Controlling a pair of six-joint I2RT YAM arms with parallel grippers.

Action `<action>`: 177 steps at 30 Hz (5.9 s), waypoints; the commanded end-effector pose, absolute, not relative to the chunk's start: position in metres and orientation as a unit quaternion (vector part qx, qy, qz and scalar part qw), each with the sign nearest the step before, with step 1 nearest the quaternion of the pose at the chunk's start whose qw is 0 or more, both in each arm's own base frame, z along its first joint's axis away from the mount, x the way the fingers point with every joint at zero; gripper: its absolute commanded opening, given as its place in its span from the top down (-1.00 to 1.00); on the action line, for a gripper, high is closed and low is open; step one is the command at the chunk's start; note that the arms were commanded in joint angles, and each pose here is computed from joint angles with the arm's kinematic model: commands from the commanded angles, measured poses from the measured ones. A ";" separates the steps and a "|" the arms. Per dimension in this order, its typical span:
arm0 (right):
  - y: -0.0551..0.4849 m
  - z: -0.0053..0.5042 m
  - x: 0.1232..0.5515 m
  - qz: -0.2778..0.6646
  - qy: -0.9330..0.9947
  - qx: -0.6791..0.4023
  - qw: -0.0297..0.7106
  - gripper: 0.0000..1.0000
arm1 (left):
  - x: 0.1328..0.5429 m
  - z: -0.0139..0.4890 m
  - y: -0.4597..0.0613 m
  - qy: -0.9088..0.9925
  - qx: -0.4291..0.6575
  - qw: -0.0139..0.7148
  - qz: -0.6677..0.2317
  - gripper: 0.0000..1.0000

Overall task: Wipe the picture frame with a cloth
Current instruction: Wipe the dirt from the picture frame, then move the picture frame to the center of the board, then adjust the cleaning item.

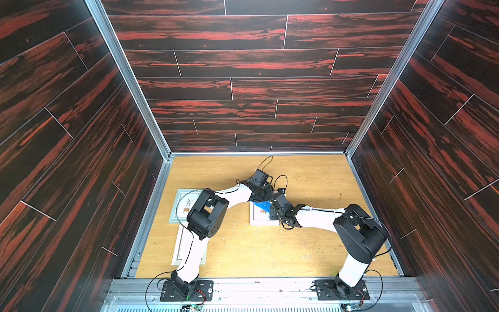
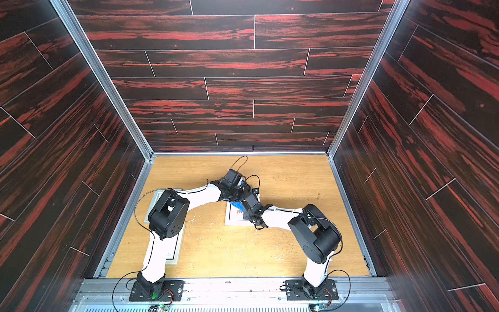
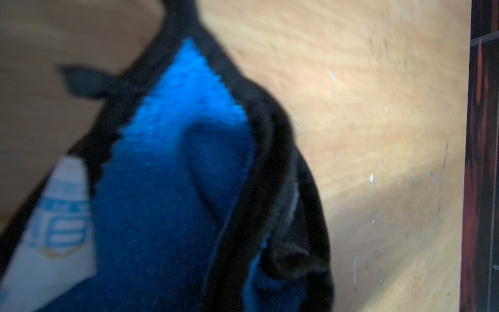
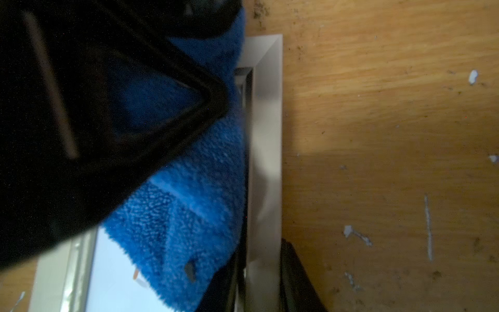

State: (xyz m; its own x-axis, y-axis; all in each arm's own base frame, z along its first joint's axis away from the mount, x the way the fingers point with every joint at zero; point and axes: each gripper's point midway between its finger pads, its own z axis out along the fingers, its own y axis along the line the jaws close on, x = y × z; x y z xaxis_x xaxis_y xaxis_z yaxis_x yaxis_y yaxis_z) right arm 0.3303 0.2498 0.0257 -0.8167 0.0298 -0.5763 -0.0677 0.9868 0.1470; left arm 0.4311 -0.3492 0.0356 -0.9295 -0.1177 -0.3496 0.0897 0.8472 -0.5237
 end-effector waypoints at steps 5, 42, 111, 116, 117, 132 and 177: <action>0.237 0.016 0.320 0.054 0.956 -0.018 0.287 1.00 | 0.430 0.021 -0.251 0.962 -0.063 0.181 -0.195 0.93; 0.235 0.010 0.323 0.044 0.958 -0.015 0.285 1.00 | 0.339 0.045 -0.277 0.967 -0.013 0.115 -0.225 0.91; 0.235 0.023 0.325 0.053 0.954 -0.013 0.296 1.00 | 0.391 0.055 -0.324 0.955 0.001 0.147 -0.259 0.91; 0.231 0.025 0.327 0.040 0.953 -0.014 0.300 1.00 | 0.377 0.041 -0.314 0.960 -0.010 0.130 -0.246 0.91; 0.228 0.024 0.328 0.037 0.953 -0.012 0.299 1.00 | 0.376 0.042 -0.304 0.961 -0.014 0.136 -0.239 0.91; 0.173 0.022 0.363 0.003 0.952 0.031 0.304 1.00 | 0.336 0.083 -0.248 0.929 -0.011 0.209 -0.303 0.91; 0.248 0.177 0.313 0.387 0.838 -0.070 0.378 -0.35 | 0.318 0.214 -0.268 0.768 0.068 0.381 -0.510 0.90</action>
State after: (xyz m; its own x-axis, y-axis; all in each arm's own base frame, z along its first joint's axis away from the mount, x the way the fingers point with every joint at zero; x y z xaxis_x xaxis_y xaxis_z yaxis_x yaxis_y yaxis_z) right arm 0.3349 0.2145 0.1518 -0.6943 0.1688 -0.6996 -0.2504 0.8547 0.4547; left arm 0.3206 -0.2592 0.1737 -0.7568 -0.2432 -0.6068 0.3852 0.5840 -0.7145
